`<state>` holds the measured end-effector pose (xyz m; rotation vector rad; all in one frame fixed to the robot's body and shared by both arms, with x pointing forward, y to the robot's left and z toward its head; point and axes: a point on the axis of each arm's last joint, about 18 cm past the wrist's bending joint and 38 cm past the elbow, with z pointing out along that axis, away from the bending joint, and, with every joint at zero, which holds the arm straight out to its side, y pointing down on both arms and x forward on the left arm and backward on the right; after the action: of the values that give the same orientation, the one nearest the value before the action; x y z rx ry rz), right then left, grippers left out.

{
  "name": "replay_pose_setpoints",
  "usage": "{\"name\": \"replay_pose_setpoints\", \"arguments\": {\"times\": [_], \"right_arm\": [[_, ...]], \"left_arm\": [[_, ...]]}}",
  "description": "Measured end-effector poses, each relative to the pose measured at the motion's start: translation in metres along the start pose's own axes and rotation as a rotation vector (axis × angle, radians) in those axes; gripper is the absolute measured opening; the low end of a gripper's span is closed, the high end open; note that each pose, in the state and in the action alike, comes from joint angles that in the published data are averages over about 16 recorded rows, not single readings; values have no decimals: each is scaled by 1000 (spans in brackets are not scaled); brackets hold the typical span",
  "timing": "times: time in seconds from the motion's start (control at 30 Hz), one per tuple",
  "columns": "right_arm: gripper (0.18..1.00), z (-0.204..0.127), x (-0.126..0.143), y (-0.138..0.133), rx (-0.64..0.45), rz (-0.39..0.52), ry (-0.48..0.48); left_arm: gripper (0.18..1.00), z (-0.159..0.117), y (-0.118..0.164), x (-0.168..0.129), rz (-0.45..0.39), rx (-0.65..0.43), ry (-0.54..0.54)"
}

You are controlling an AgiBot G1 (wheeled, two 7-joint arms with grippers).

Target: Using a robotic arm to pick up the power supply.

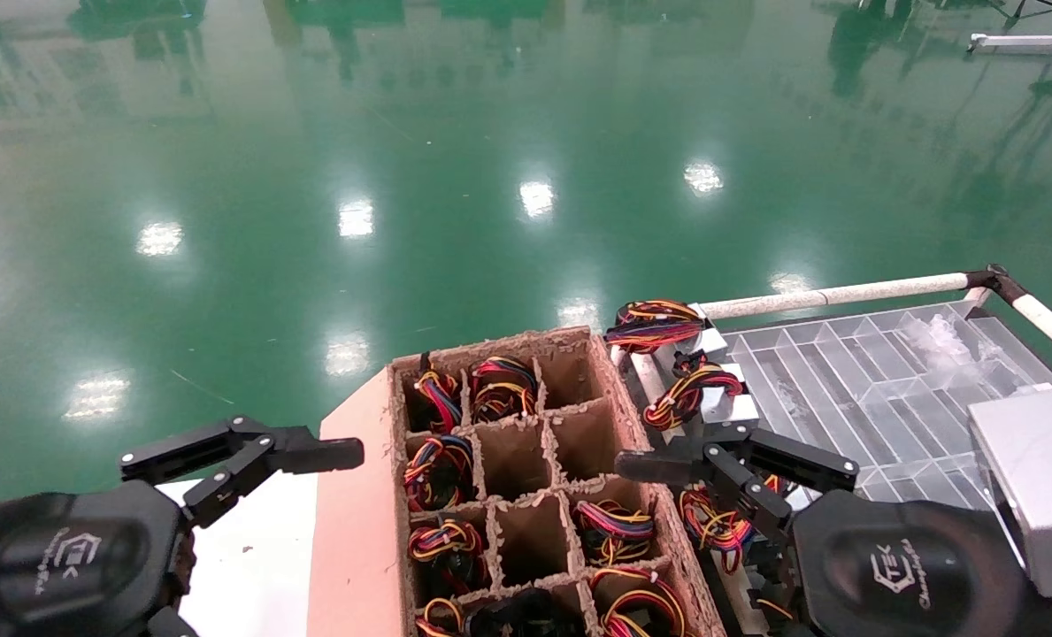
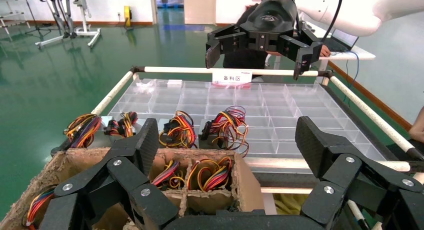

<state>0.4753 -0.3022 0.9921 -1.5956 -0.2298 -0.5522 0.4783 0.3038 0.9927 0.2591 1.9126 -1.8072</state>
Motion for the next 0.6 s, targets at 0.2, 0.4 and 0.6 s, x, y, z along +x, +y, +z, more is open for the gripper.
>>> {"name": "replay_pose_setpoints", "arguments": {"times": [0.2, 0.4, 0.6], "right_arm": [[1000, 0, 0, 0, 0, 0, 0], [1000, 0, 0, 0, 0, 0, 0], [1000, 0, 0, 0, 0, 0, 0]], "left_arm": [[970, 0, 0, 0, 0, 0, 0], [922, 0, 0, 0, 0, 0, 0], [835, 0, 0, 0, 0, 0, 0]]}}
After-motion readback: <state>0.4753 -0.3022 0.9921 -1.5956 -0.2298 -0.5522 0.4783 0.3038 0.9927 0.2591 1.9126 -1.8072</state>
